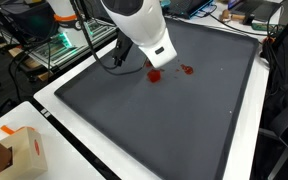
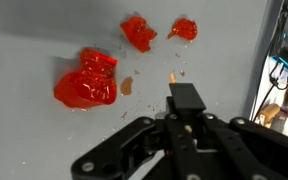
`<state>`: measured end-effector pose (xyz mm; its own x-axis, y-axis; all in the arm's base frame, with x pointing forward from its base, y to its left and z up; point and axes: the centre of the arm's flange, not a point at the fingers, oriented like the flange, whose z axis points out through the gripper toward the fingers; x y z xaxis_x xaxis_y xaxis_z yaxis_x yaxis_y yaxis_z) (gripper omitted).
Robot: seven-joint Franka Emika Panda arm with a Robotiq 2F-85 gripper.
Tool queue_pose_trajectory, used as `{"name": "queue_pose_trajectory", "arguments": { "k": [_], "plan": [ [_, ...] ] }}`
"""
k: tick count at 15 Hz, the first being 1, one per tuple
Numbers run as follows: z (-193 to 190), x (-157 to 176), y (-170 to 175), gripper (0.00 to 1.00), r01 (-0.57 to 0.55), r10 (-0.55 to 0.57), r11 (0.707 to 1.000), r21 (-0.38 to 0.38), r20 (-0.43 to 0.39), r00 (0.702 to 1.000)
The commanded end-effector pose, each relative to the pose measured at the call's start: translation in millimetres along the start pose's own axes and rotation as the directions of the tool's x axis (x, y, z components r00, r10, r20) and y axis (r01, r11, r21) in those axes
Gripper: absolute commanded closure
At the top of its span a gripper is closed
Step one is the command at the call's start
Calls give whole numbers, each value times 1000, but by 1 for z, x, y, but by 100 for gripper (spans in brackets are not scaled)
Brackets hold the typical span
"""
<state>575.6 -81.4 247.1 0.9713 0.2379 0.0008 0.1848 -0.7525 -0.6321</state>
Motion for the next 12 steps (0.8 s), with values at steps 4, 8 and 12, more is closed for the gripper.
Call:
{"name": "queue_pose_trajectory", "arguments": {
  "k": [4,8,12],
  "plan": [
    [3,5,4,97,-15,16,999,28,-9,1000],
    [-3,5,2,97,-44,44,999,16,-7,999],
    [-11,6,-8,97,-72,72,997,-8,-8,997]
  ]
}}
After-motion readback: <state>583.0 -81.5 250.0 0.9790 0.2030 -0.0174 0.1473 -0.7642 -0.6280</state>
